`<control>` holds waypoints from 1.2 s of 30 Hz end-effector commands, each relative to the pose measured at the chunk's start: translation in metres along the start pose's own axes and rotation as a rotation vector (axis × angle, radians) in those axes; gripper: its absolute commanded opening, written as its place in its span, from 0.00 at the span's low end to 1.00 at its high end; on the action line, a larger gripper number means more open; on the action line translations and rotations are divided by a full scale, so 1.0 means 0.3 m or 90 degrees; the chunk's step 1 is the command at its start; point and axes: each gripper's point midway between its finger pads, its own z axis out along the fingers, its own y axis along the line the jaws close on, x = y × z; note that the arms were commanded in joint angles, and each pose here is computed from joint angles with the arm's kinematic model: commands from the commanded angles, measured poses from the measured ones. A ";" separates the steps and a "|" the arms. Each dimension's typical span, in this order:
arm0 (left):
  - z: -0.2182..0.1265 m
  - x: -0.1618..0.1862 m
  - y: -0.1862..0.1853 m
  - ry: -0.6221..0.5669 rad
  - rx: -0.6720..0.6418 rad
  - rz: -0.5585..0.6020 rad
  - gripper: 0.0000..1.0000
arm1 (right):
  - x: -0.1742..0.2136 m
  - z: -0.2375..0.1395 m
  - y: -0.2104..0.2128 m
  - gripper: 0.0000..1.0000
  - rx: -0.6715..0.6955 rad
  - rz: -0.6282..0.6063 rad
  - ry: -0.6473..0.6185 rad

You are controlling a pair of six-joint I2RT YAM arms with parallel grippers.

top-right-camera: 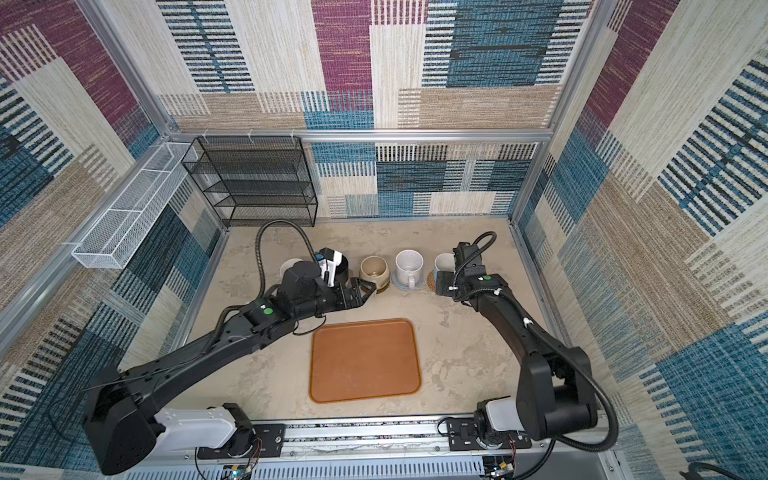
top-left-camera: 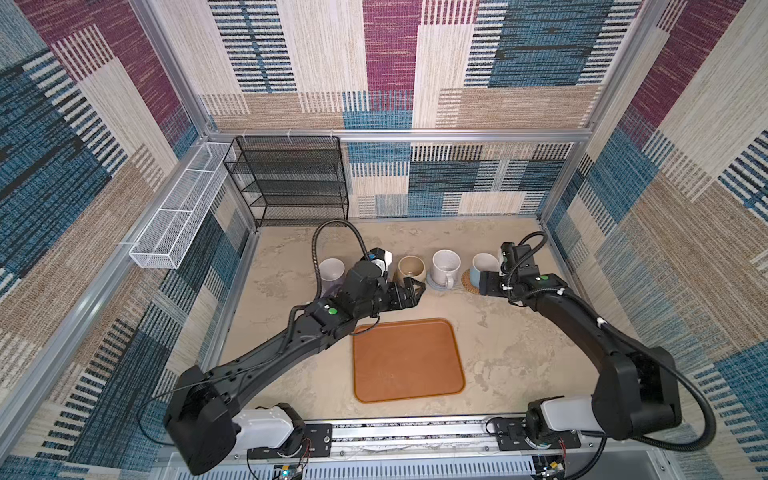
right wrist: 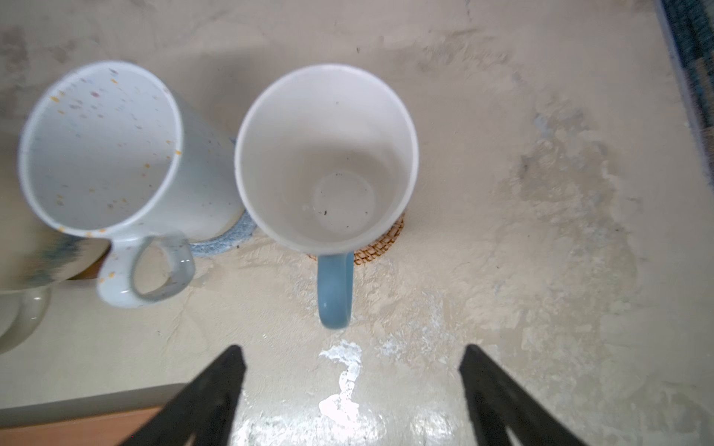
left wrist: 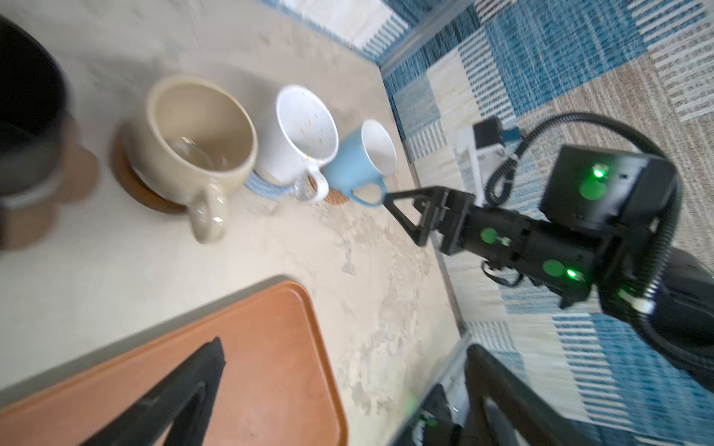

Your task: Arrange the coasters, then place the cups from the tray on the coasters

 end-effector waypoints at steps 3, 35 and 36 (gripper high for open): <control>-0.207 -0.094 0.260 -0.126 -0.250 0.144 1.00 | -0.135 -0.112 -0.024 1.00 0.000 0.035 -0.196; -0.231 -0.212 1.110 -0.252 -0.509 0.263 0.98 | -0.069 0.035 -0.188 1.00 -0.017 -0.025 -0.513; -0.222 -0.206 1.118 -0.261 -0.504 0.264 0.98 | -0.068 0.038 -0.187 1.00 -0.018 -0.027 -0.513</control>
